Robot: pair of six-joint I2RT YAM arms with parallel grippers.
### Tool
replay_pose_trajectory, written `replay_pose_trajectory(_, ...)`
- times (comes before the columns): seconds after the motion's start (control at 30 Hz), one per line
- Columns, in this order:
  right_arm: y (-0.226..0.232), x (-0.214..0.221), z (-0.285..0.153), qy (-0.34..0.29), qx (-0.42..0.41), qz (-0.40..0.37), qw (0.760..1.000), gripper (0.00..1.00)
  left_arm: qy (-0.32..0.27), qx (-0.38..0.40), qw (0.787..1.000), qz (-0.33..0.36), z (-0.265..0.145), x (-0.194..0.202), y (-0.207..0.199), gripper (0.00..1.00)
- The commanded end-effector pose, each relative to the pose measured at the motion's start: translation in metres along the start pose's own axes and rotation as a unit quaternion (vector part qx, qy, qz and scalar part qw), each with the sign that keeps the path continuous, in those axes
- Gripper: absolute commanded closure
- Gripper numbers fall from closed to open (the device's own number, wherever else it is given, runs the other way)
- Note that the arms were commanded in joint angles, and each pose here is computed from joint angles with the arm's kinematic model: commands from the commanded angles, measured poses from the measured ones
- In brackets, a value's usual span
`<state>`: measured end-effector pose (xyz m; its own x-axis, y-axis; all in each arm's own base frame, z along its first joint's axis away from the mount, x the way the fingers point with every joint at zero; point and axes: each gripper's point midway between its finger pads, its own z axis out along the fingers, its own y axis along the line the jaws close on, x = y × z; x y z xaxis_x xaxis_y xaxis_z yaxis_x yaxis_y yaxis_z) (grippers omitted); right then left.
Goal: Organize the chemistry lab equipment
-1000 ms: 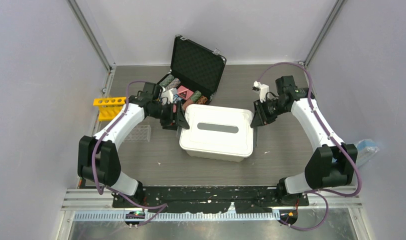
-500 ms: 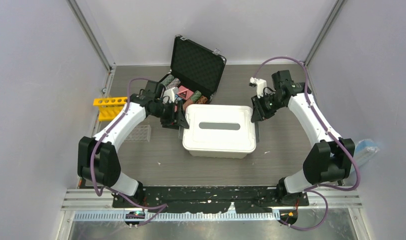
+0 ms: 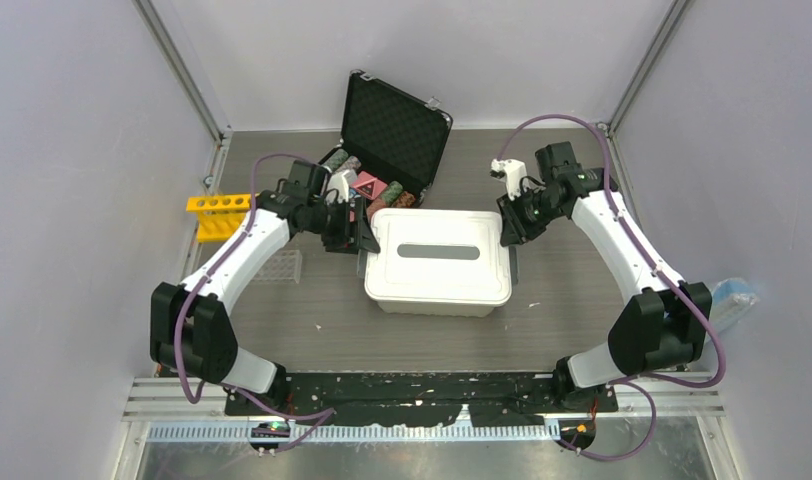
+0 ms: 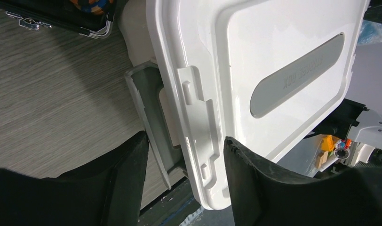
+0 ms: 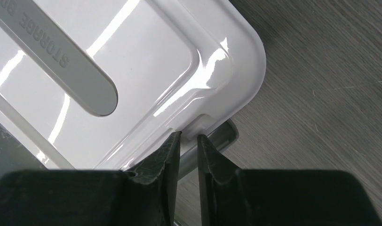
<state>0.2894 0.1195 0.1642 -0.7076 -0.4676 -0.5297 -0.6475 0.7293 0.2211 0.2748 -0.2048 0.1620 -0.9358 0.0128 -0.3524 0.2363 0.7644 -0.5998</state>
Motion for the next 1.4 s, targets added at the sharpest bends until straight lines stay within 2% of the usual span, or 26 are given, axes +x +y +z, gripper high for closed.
replay_pose_trajectory(0.0, 0.015, -0.008, 0.013, -0.008, -0.022, -0.045, 0.999, 0.75, -0.028, 0.046, 0.998, 0.012, -0.003, -0.013, -0.024, 0.4)
replay_pose_trajectory(0.07, 0.02, -0.018, 0.006, -0.023, -0.025, -0.059, 0.998, 0.75, -0.022, 0.015, 1.0, 0.004, 0.0, -0.013, -0.014, 0.39)
replay_pose_trajectory(0.2, 0.046, -0.043, -0.015, -0.081, -0.058, -0.111, 0.989, 0.67, -0.012, -0.02, 1.0, 0.01, 0.002, -0.011, -0.001, 0.41)
replay_pose_trajectory(0.3, 0.069, -0.058, -0.025, -0.119, -0.061, -0.178, 0.975, 0.56, -0.009, -0.036, 0.999, 0.013, 0.002, -0.01, 0.003, 0.42)
replay_pose_trajectory(0.37, 0.081, -0.061, -0.021, -0.127, -0.065, -0.214, 0.966, 0.5, -0.009, -0.041, 0.999, 0.015, 0.002, -0.009, 0.004, 0.42)
replay_pose_trajectory(0.43, 0.091, -0.061, -0.014, -0.123, -0.068, -0.238, 0.961, 0.47, -0.008, -0.051, 0.998, 0.021, 0.002, -0.009, 0.006, 0.42)
replay_pose_trajectory(0.7, 0.104, -0.061, 0.026, -0.119, -0.075, -0.267, 0.953, 0.49, 0.0, -0.083, 0.996, 0.036, 0.009, -0.005, 0.008, 0.4)
replay_pose_trajectory(0.87, 0.095, -0.039, 0.056, -0.066, -0.083, -0.254, 0.961, 0.56, 0.007, -0.088, 0.995, 0.034, 0.018, -0.005, 0.002, 0.36)
replay_pose_trajectory(1.0, 0.091, -0.03, 0.065, -0.046, -0.085, -0.251, 0.963, 0.59, 0.021, -0.107, 0.994, 0.02, 0.025, -0.001, 0.005, 0.37)
replay_pose_trajectory(1.07, 0.09, -0.024, 0.069, -0.036, -0.086, -0.247, 0.965, 0.61, 0.028, -0.101, 0.994, 0.019, 0.029, 0.002, 0.003, 0.42)
replay_pose_trajectory(1.23, 0.087, -0.01, 0.08, -0.01, -0.091, -0.229, 0.969, 0.64, 0.033, -0.098, 0.994, 0.025, 0.031, 0.006, -0.002, 0.74)
replay_pose_trajectory(1.37, 0.086, -0.007, 0.084, -0.006, -0.09, -0.223, 0.971, 0.66, 0.036, -0.107, 0.993, 0.041, 0.029, 0.009, -0.006, 0.85)
